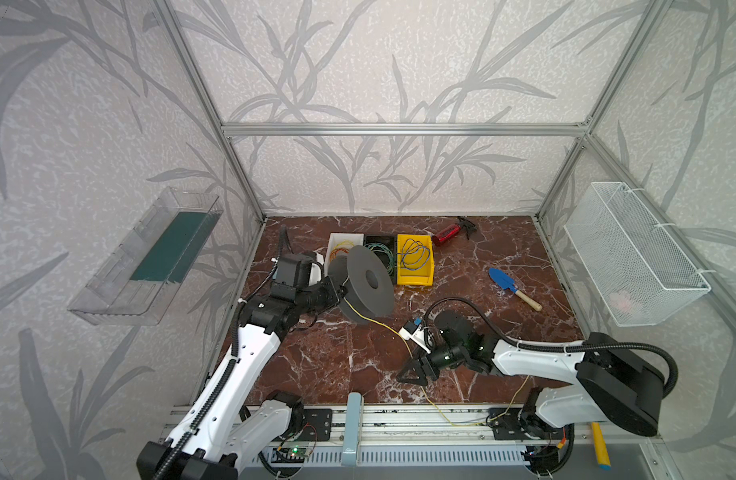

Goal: Wrap the cables

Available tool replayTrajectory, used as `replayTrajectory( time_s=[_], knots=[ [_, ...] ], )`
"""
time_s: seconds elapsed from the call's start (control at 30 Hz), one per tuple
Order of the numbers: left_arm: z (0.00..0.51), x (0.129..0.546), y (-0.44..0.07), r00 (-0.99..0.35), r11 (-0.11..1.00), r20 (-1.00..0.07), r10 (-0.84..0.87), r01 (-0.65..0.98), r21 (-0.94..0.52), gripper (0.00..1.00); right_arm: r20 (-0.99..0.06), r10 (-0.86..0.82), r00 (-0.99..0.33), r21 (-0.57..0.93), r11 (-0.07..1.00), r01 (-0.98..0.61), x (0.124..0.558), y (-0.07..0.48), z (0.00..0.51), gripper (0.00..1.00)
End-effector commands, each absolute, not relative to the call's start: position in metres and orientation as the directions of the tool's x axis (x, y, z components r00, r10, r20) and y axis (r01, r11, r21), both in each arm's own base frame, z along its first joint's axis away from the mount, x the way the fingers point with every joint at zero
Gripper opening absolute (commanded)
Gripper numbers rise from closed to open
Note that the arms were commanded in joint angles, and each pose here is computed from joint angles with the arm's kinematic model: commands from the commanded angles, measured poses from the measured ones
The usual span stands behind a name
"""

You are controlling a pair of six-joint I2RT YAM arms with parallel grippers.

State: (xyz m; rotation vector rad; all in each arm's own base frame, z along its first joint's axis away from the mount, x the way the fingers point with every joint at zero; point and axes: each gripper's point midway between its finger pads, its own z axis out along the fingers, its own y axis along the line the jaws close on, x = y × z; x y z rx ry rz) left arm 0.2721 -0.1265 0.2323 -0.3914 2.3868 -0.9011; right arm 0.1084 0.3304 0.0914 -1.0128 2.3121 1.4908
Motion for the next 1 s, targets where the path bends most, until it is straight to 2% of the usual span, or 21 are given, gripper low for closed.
replayTrajectory(
  time_s=[0.0,0.1,0.2,0.27,0.47,0.53,0.67,0.8,0.97],
  knots=[
    [0.286,0.281,-0.132,-0.759,0.639,-0.443,-0.477,0.046,-0.768,0.0,-0.55,-0.392,-0.737,0.709,0.247,-0.66,0.115,0.335,0.101,0.64],
    [0.299,0.284,-0.12,-0.732,0.606,-0.437,-0.523,0.041,-0.794,0.0,-0.524,-0.385,-0.76,0.719,0.28,-0.637,0.113,0.327,0.094,0.49],
    [0.314,0.287,-0.115,-0.711,0.539,-0.417,-0.566,0.063,-0.84,0.0,-0.513,-0.387,-0.766,0.725,0.283,-0.628,0.11,0.324,0.093,0.17],
    [0.323,0.291,-0.111,-0.695,0.502,-0.407,-0.593,0.076,-0.861,0.0,-0.508,-0.385,-0.771,0.716,0.309,-0.626,0.112,0.322,0.091,0.02],
    [0.363,0.304,-0.107,-0.658,0.367,-0.411,-0.631,0.214,-0.905,0.0,-0.366,-0.273,-0.89,0.742,0.492,-0.456,0.151,0.296,0.071,0.0],
    [0.367,0.298,-0.11,-0.669,0.38,-0.439,-0.6,0.244,-0.892,0.0,-0.319,-0.23,-0.919,0.748,0.535,-0.393,0.168,0.285,0.074,0.0],
    [0.365,0.275,-0.108,-0.661,0.481,-0.522,-0.54,0.267,-0.835,0.0,-0.243,-0.144,-0.959,0.7,0.659,-0.276,0.2,0.253,0.085,0.0],
    [0.353,0.248,-0.111,-0.664,0.544,-0.583,-0.468,0.304,-0.782,0.0,-0.224,-0.037,-0.974,0.663,0.726,-0.18,0.237,0.227,0.101,0.0],
    [0.339,0.214,-0.125,-0.7,0.512,-0.6,-0.387,0.378,-0.772,0.0,-0.216,-0.017,-0.976,0.607,0.78,-0.148,0.27,0.211,0.106,0.0]
  ],
)
